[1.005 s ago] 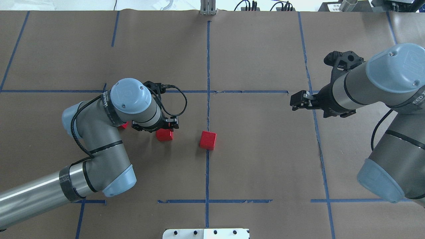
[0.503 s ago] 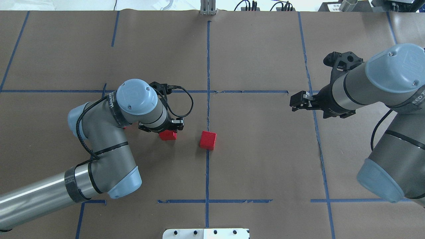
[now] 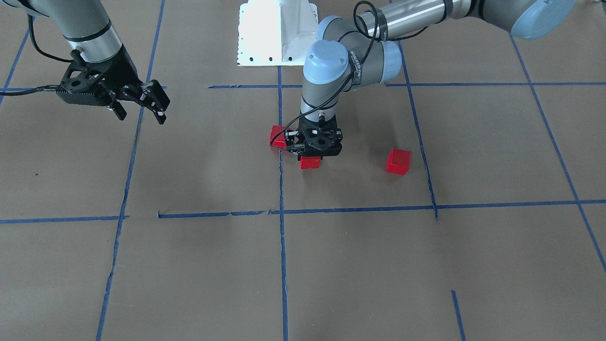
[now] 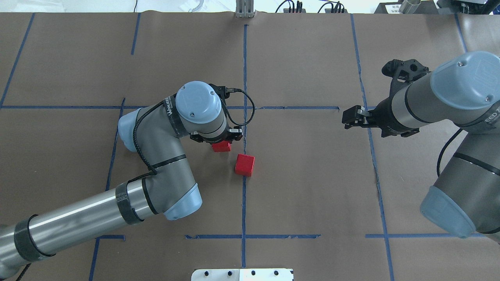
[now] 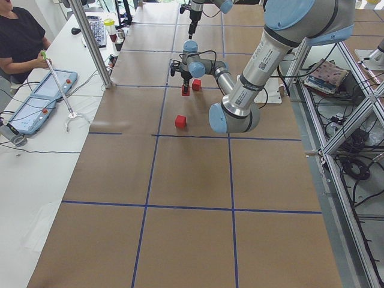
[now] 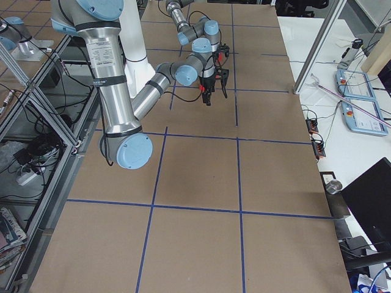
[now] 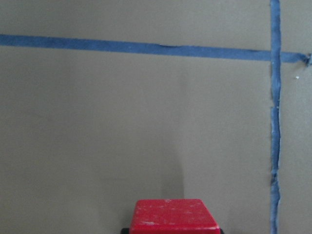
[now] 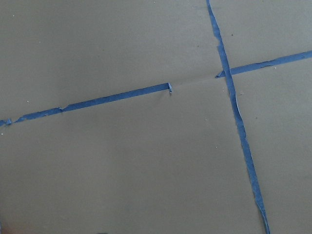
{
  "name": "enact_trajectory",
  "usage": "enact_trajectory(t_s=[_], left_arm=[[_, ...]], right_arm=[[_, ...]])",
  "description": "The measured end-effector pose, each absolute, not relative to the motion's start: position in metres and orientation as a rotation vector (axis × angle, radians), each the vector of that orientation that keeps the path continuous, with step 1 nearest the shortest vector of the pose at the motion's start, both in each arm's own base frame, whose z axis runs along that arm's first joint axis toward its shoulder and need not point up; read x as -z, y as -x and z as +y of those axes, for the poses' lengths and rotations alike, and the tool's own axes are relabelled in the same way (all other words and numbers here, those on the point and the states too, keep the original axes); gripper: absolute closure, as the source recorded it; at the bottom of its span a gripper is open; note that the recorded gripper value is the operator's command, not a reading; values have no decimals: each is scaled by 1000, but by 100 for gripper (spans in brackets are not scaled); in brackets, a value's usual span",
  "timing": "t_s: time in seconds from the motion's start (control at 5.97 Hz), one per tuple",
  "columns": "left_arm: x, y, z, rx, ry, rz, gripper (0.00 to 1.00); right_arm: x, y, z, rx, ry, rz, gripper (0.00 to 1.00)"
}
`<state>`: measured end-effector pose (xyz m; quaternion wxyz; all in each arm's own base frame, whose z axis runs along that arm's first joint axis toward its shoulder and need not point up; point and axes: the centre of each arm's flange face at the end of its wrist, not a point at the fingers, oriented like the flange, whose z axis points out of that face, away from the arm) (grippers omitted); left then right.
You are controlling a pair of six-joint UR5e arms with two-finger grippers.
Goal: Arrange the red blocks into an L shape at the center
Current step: 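Carry the cube with the left gripper beside the center cube, farther from the robot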
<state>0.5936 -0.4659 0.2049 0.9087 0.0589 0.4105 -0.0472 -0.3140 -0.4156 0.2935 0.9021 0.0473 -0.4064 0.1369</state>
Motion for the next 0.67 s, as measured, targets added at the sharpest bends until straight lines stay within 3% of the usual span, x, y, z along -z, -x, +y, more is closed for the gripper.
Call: enact_trajectory(t_s=[0.67], left_arm=[[-178,-627,-462,112,-98,848,100]], right_arm=[[-294,318,-415,-281,-99,-837,0]])
